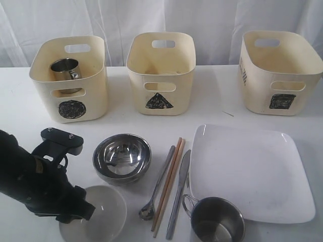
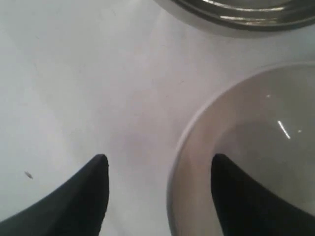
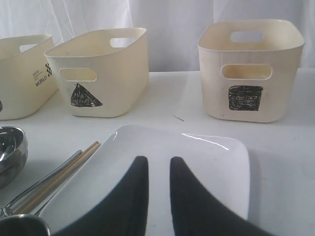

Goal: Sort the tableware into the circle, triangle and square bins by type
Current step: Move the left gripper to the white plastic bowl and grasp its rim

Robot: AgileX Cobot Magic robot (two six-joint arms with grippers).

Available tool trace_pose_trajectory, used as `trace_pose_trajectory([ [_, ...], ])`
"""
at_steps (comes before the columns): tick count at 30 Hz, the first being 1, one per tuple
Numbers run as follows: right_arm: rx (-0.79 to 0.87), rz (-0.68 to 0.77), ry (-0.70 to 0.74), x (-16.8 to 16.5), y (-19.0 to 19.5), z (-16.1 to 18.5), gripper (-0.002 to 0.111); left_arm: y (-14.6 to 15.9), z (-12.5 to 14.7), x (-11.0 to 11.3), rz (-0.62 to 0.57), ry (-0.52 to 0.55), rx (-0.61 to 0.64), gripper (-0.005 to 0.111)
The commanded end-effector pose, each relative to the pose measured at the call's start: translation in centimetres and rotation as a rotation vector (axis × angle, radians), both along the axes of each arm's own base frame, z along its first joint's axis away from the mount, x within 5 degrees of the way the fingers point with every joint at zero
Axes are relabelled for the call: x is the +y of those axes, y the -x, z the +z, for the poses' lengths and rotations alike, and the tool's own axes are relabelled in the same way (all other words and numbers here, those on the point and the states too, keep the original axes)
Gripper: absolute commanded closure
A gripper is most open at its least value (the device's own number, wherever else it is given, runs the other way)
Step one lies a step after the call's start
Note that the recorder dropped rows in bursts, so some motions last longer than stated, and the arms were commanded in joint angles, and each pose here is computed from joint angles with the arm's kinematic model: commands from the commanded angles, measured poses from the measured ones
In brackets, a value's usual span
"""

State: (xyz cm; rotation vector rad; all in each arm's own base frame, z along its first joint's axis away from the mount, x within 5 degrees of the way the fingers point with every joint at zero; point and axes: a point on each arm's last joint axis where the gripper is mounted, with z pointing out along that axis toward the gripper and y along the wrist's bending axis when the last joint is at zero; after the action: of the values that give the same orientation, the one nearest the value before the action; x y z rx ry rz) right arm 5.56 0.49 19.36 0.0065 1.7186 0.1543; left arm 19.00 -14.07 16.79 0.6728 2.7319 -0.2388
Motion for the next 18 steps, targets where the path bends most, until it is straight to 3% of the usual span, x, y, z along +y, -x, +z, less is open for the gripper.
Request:
trace_pose_trajectory([
  [1, -0.004, -0.003, 0.002, 0.0, 0.0, -0.1, 0.092, 0.2, -0.9, -0.1, 0.001, -0.013, 0.037, 0.044],
  [5, -0.004, -0.003, 0.002, 0.0, 0.0, -0.1, 0.092, 0.0, -1.3, -0.3, 0.006, -0.014, 0.042, 0.051],
  [15, -0.004, -0.003, 0.002, 0.0, 0.0, -0.1, 0.092, 0.4, -1.1, 0.0, 0.014, -0.03, 0.076, 0.107],
  [18, -0.004, -0.003, 0.002, 0.0, 0.0, -0.1, 0.092, 0.7, 0.8, 0.2, 0.012, 0.016, 0.012, 0.107],
])
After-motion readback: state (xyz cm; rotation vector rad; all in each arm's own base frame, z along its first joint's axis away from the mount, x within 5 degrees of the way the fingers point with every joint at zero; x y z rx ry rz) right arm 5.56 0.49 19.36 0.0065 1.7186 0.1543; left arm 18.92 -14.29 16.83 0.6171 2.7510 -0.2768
